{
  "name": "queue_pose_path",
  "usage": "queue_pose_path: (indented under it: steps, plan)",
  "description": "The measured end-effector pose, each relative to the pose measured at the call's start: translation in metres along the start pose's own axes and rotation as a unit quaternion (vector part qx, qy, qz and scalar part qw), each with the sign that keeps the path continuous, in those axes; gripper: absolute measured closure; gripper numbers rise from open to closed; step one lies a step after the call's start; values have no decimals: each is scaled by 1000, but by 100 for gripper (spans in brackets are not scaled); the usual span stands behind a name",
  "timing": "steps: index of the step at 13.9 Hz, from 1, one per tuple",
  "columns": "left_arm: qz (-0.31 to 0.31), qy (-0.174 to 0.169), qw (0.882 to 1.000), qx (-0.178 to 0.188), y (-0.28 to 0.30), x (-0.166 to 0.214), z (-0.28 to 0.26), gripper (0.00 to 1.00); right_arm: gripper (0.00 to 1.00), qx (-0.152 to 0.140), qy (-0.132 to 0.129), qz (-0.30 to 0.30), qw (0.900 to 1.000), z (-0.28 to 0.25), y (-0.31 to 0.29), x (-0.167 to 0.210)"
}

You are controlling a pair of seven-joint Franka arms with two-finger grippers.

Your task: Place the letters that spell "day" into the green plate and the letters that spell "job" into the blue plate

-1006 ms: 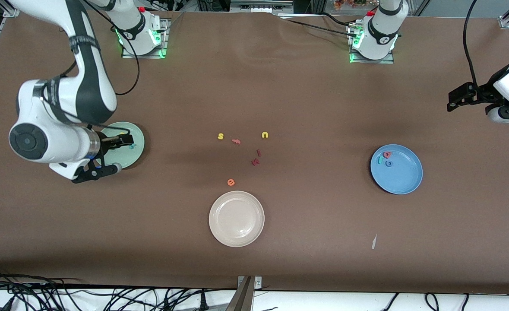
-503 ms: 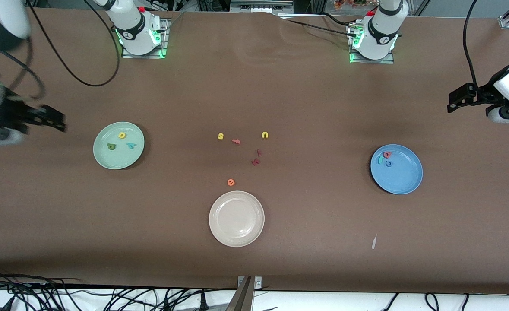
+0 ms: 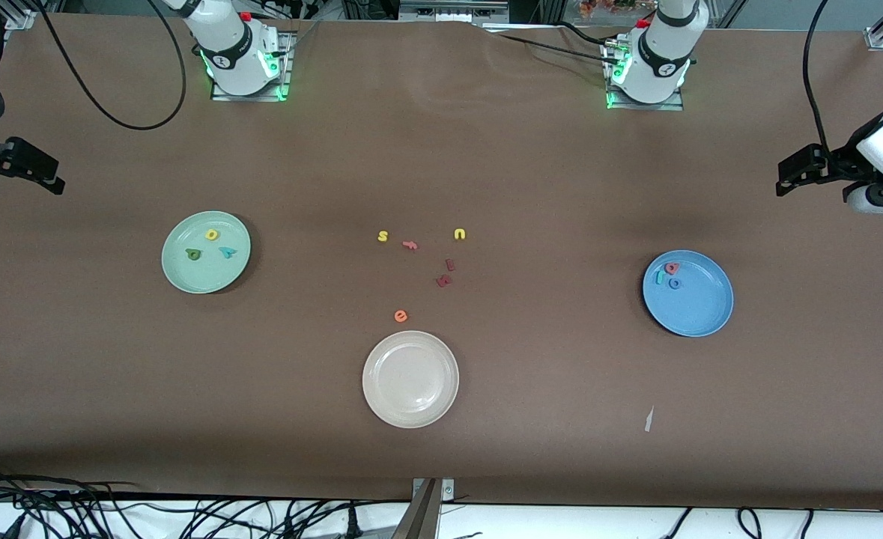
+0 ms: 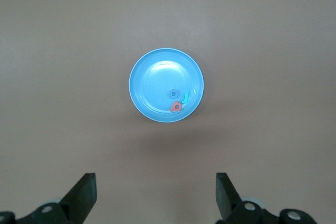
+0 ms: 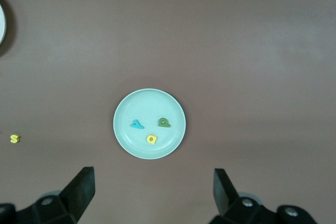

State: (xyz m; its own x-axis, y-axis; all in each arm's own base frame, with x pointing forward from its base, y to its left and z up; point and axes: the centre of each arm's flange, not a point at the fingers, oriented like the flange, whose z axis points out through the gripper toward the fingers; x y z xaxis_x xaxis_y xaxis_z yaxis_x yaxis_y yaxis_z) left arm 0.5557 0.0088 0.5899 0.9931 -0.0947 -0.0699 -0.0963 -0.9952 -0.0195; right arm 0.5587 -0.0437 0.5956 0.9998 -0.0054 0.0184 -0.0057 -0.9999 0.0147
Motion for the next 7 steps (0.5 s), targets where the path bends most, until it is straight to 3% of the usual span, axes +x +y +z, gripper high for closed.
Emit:
queue_pose_path:
  steps: [7]
  plan:
    - [1, 2, 1000, 0, 1, 1, 0, 0, 0, 0, 14, -18, 1000, -13, -25, -5]
